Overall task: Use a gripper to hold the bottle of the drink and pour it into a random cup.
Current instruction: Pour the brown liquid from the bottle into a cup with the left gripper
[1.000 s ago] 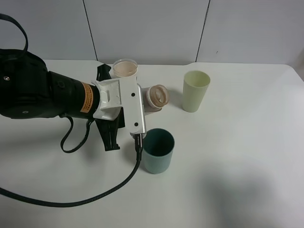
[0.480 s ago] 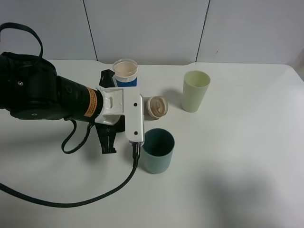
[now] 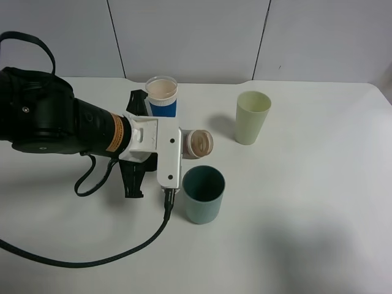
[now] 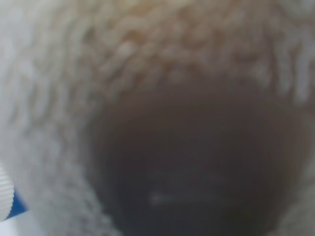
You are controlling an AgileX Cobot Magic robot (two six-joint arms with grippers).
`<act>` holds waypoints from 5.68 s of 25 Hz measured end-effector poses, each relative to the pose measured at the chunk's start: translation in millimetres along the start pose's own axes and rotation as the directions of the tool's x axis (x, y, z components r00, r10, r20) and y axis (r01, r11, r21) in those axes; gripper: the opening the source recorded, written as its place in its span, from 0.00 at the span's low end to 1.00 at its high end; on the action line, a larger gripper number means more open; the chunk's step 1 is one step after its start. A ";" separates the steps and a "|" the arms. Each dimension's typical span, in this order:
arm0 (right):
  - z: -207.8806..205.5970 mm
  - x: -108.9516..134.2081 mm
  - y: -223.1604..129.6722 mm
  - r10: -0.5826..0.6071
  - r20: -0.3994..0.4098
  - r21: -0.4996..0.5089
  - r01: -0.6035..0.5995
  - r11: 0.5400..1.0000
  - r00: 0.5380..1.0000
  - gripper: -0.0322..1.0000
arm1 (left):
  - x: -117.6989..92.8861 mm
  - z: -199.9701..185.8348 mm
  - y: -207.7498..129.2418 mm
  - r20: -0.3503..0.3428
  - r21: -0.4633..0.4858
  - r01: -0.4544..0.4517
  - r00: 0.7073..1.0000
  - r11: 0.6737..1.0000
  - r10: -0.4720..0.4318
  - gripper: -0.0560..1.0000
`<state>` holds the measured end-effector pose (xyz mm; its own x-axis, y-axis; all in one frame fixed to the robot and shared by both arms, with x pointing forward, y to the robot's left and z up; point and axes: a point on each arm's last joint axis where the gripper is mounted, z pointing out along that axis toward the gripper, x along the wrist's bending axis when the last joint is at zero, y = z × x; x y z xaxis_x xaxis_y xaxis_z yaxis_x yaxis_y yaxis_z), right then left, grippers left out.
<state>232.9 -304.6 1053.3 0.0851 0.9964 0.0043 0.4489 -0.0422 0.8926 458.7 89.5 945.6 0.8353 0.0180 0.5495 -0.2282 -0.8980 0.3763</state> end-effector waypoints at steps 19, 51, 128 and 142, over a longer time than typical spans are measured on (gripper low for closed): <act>0.0 0.0 0.0 0.000 0.000 0.000 0.000 1.000 1.000 1.00 | -3.1 -15.3 -7.5 -0.014 0.047 -0.064 0.998 0.997 0.065 0.37; 0.0 -0.2 0.0 0.001 0.003 0.000 -0.001 1.000 1.000 1.00 | -5.0 -9.7 3.0 -0.005 0.098 -0.166 0.986 0.981 0.167 0.37; 0.0 -1.2 0.0 0.036 0.014 -0.001 -0.036 0.999 0.999 1.00 | -13.6 -17.8 24.0 -0.065 0.249 -0.323 0.935 0.913 0.349 0.37; 0.0 -2.3 0.1 0.030 0.025 -0.002 -0.030 1.000 0.999 1.00 | -10.9 -18.6 22.9 -0.077 0.275 -0.355 0.918 0.893 0.389 0.37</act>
<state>232.8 -306.9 1053.4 0.1209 0.9925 0.0197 0.4443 -0.0719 0.8930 435.1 76.9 962.1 0.6397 -0.2989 0.7081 -0.3632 -0.9295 -0.0642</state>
